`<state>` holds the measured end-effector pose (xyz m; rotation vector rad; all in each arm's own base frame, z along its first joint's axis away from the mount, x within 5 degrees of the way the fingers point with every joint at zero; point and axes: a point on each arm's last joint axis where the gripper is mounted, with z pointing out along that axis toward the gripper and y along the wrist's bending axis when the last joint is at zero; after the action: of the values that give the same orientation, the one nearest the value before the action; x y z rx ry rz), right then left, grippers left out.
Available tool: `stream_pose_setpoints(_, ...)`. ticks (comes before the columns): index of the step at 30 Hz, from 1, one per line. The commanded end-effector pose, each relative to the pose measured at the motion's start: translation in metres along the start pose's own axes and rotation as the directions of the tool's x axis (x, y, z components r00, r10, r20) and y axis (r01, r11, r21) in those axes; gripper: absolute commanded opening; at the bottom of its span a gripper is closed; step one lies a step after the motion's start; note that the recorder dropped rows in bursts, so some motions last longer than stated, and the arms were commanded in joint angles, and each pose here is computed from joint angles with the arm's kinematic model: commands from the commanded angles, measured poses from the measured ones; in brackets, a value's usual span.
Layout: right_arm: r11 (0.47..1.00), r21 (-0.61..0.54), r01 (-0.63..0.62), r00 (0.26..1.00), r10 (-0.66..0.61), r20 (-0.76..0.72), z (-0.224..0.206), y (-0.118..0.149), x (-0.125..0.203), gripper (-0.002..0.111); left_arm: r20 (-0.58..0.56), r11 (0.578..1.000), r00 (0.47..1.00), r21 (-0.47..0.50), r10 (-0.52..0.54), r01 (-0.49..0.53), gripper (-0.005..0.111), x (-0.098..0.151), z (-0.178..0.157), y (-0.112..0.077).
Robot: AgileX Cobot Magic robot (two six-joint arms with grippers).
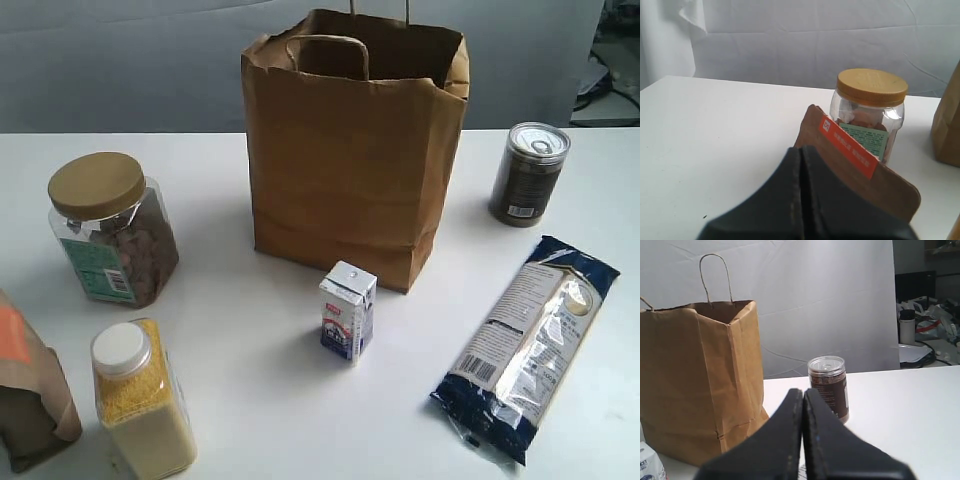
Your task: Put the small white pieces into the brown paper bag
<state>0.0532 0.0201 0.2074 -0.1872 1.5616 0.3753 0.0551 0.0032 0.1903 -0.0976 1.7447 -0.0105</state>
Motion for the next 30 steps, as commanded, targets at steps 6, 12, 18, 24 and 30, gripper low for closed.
stream_pose_setpoints(6,1.000,-0.006,0.014,1.000,-0.014,0.002,-0.0004,0.0002,0.0010,0.000,0.003,1.000,1.000,0.008,-0.012,0.012,0.000,0.0007,0.0000,-0.0005)
stream_pose_setpoints(12,1.000,-0.003,0.014,1.000,-0.014,0.002,-0.0004,0.0000,0.0010,0.000,0.003,1.000,1.000,0.008,-0.012,0.012,0.000,0.0007,0.0000,-0.0005)
stream_pose_setpoints(18,0.997,0.070,0.014,1.000,-0.015,0.010,-0.0005,-0.0041,0.0005,0.000,0.003,1.000,1.000,0.008,-0.012,0.012,0.000,0.0007,0.0000,-0.0005)
stream_pose_setpoints(24,0.994,0.112,0.014,1.000,-0.016,0.014,-0.0007,-0.0065,0.0002,0.000,0.003,1.000,1.000,0.008,-0.012,0.012,0.000,0.0007,0.0000,-0.0005)
stream_pose_setpoints(30,0.991,0.130,0.014,1.000,-0.017,0.016,-0.0008,-0.0075,0.0001,0.000,0.003,1.000,1.000,0.008,-0.012,0.012,0.000,0.0007,0.0000,-0.0005)
